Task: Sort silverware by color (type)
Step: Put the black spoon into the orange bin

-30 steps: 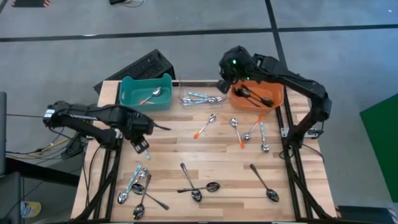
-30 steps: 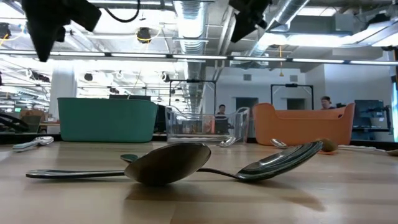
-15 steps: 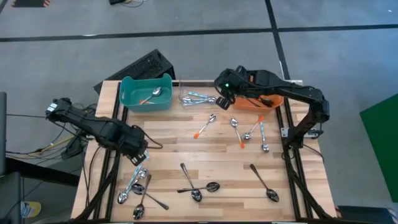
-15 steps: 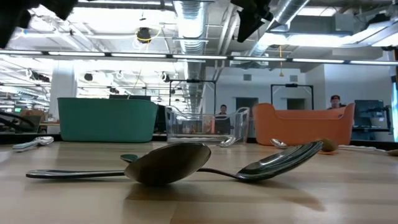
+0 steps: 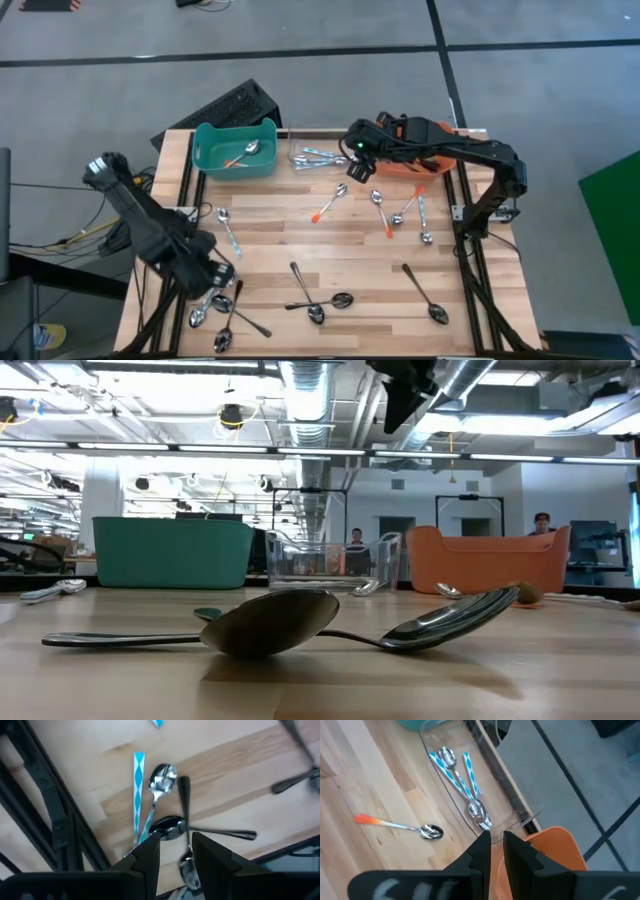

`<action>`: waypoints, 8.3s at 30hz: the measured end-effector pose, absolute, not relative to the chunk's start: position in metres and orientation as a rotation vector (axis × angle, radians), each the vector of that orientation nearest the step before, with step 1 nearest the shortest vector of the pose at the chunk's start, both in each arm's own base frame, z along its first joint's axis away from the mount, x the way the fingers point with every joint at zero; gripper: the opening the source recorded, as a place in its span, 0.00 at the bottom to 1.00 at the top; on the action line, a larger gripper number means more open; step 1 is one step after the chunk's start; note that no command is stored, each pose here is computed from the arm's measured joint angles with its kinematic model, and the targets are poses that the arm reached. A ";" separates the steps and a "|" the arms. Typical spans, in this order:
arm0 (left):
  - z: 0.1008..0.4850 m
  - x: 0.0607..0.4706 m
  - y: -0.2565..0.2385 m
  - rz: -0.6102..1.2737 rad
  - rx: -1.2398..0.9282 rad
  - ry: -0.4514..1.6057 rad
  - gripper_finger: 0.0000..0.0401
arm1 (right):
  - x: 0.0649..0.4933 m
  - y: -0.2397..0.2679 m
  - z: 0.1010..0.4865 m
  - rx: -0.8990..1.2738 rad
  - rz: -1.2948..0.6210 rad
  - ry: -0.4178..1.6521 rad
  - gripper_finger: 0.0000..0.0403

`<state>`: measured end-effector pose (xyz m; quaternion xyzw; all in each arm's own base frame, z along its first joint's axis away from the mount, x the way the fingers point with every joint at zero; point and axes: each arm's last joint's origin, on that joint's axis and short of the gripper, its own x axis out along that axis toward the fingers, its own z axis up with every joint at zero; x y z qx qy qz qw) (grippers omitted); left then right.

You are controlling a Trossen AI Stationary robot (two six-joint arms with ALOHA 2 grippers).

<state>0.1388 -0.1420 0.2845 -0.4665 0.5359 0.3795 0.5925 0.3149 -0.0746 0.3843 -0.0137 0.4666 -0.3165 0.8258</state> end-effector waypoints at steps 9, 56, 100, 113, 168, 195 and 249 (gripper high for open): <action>0.241 0.162 -0.184 0.967 -1.007 1.362 0.25 | 0.315 -0.077 0.385 -0.056 -0.661 0.997 0.18; 0.148 0.192 -0.244 1.002 -1.314 1.365 0.25 | 0.315 -0.076 0.385 -0.058 -0.653 0.996 0.18; 0.139 0.195 -0.238 0.979 -1.325 1.335 0.23 | 0.315 -0.076 0.385 -0.079 -0.642 1.002 0.18; 0.132 0.190 -0.233 0.935 -1.251 1.380 0.01 | 0.315 -0.076 0.385 -0.078 -0.642 1.001 0.18; 0.292 0.219 -0.048 0.721 -0.679 0.685 0.00 | 0.363 0.000 0.408 0.205 -0.141 0.555 0.18; 0.321 0.253 0.028 0.683 -0.456 0.390 0.00 | 0.374 -0.027 0.407 -0.002 -0.353 0.485 0.18; 0.339 0.228 0.081 0.728 -0.388 0.342 0.00 | 0.401 -0.116 0.398 0.246 -0.353 0.241 0.32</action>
